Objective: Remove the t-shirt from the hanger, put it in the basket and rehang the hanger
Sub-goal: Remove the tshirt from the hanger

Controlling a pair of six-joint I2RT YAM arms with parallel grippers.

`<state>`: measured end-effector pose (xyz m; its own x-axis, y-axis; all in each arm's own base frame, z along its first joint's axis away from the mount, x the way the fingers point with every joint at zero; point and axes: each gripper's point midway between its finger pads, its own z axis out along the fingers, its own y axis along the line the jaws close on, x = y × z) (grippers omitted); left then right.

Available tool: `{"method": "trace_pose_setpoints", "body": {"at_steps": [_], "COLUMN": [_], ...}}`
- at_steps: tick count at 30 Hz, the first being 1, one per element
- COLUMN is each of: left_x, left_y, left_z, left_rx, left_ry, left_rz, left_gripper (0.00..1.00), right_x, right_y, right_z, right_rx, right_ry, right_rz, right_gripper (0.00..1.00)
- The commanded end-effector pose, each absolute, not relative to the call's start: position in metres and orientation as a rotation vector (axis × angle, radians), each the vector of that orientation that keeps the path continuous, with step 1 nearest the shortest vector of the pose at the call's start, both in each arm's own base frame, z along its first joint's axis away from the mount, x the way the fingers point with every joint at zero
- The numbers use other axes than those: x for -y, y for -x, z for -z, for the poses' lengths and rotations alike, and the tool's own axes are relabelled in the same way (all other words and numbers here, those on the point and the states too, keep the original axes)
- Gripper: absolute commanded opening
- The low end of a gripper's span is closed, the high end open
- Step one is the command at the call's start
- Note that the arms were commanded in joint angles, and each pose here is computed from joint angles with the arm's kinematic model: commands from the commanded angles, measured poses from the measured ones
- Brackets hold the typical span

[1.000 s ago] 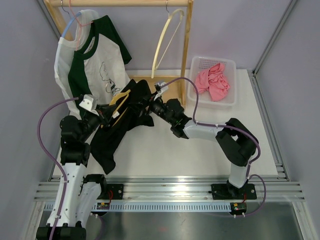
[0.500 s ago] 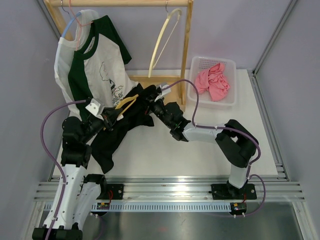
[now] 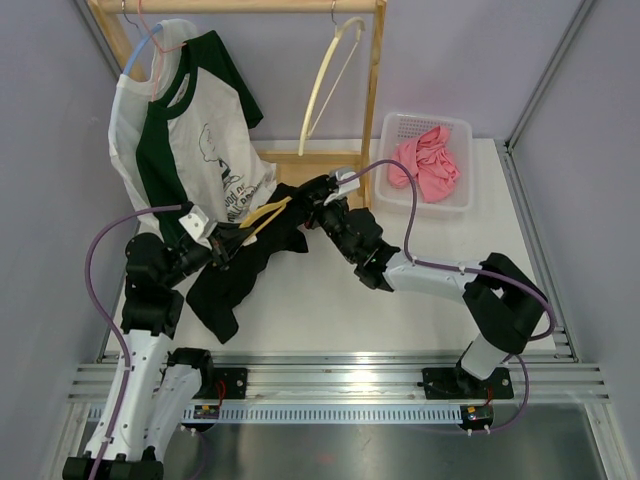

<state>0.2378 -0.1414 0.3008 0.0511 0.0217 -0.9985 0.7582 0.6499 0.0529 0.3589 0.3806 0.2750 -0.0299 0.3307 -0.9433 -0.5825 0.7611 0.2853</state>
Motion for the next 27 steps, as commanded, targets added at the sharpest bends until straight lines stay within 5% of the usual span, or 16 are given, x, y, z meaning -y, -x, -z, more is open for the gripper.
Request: {"method": "trace_pose_setpoints", "body": {"at_steps": [1,27], "left_x": [0.152,0.161], "left_y": [-0.217,-0.192], "left_z": [-0.323,-0.334], "left_rx": [-1.348,-1.334], "left_ry": [-0.801,-0.870], "left_rz": [0.684,0.768], "left_gripper": [0.00,0.00], "right_x": [-0.345,-0.260], "right_y": [-0.368,-0.409], "right_z": [-0.303,-0.271], "right_rx": [-1.373,-1.517], "right_ry": [0.114,0.017], "right_rz": [-0.603,-0.456], "right_gripper": [0.00,0.00]}}
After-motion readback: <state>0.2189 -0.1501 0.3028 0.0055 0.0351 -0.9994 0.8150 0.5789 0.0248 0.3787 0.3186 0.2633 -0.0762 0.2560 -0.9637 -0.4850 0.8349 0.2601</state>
